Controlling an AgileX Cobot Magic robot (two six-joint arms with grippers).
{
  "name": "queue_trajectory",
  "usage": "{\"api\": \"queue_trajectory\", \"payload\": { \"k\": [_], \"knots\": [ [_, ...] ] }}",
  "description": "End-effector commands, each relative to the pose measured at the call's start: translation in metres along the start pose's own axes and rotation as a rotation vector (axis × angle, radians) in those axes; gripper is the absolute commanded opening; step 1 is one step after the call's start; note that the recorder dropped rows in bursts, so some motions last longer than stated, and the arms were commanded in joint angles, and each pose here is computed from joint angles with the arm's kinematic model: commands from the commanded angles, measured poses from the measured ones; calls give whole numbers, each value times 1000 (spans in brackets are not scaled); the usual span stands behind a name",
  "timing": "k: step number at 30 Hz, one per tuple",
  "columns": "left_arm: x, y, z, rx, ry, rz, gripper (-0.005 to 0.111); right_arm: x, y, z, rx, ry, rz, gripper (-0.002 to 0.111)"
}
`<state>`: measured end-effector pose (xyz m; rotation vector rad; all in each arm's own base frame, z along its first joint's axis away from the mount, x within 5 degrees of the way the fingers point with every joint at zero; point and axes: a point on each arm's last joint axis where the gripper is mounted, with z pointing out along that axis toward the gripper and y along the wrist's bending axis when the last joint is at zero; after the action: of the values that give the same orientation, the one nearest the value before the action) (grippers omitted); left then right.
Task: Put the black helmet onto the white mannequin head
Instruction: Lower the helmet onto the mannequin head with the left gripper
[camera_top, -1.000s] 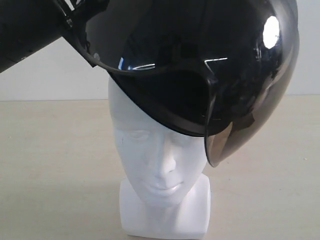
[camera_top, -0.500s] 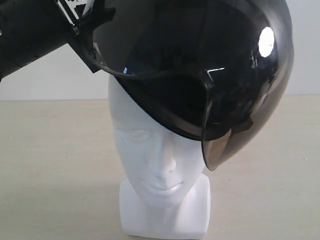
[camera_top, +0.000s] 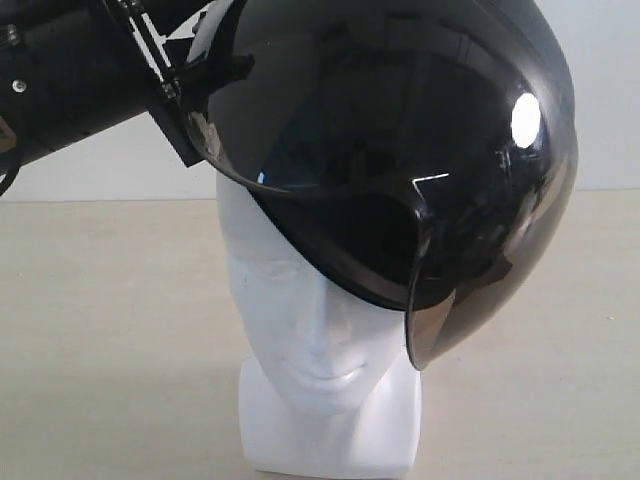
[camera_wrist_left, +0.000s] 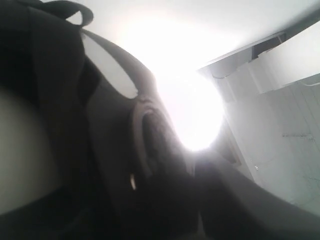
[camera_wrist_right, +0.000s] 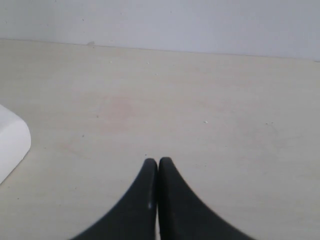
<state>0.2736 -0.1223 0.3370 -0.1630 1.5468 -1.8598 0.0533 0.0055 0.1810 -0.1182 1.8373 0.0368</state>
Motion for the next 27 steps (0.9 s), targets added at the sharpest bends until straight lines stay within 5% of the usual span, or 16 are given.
{"api": "queue_trajectory", "payload": {
  "k": [1, 13, 27],
  "knots": [
    [-13, 6, -5, -89, -81, 124, 4, -1, 0, 0, 4, -17, 0, 0],
    [-33, 12, -24, -139, -138, 147, 4, -1, 0, 0, 4, -17, 0, 0],
    [-24, 33, -42, -232, -119, 167, 4, -1, 0, 0, 4, -17, 0, 0]
  ]
}}
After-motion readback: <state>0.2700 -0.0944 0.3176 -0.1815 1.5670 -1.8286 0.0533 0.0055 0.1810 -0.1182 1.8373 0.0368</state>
